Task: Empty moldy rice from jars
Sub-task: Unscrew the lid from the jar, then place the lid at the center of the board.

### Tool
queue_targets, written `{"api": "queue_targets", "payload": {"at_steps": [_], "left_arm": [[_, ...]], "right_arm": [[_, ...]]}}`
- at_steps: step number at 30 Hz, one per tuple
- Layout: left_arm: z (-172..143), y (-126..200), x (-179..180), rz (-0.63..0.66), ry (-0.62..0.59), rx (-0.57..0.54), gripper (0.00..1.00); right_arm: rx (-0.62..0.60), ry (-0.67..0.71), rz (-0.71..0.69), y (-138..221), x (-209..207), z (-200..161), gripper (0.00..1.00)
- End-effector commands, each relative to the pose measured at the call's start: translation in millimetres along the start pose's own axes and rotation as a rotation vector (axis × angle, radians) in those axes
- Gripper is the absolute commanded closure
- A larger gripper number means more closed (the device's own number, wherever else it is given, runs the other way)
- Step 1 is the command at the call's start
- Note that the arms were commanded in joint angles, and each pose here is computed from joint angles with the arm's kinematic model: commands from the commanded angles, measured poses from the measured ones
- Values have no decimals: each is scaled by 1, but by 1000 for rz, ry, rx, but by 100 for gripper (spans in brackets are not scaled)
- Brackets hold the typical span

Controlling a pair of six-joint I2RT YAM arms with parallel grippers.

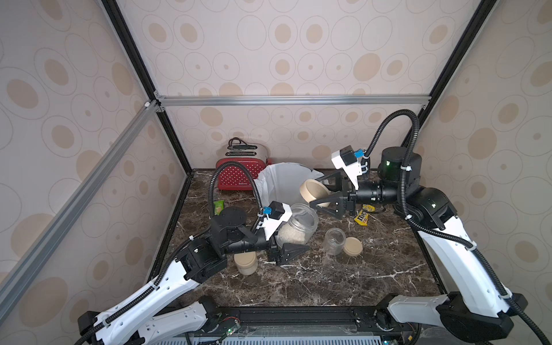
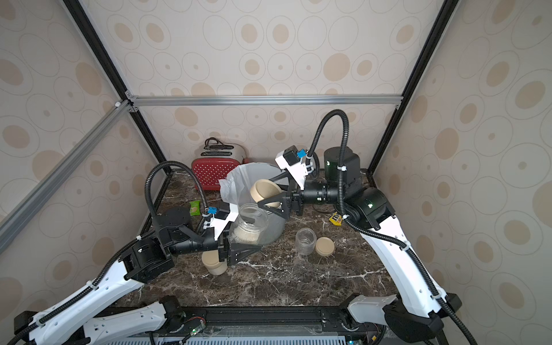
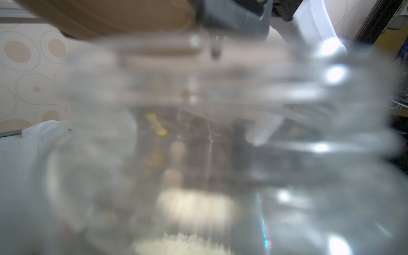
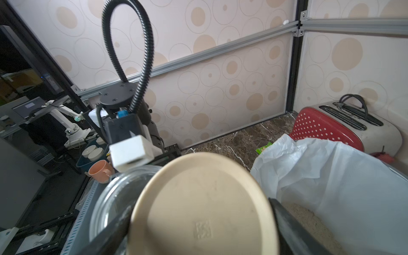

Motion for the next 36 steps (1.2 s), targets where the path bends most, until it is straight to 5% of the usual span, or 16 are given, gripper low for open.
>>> {"api": "queue_targets", "payload": {"at_steps": [1, 8, 20, 36], "left_arm": [[39, 24, -2, 52, -122, -121, 64], [44, 31, -3, 72, -141, -129, 64], [46, 33, -3, 80, -141, -134, 64], [51, 36, -1, 111, -168, -136, 64]], "right_arm": [[5, -19, -106, 7, -6, -16, 56], [31, -148, -283, 7, -34, -67, 56], [42, -271, -373, 13, -47, -114, 56], [222, -341, -646, -37, -78, -220, 56]]}}
Point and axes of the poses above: each gripper's point midway between its finger pads, its own y axis back along the fingers, its own x axis along the line the jaws close on, z = x × y, the point moved 10 cm from there along y, back along the fingers, and after that the axes turned 15 degrees about -y, right-handed, at the moved point
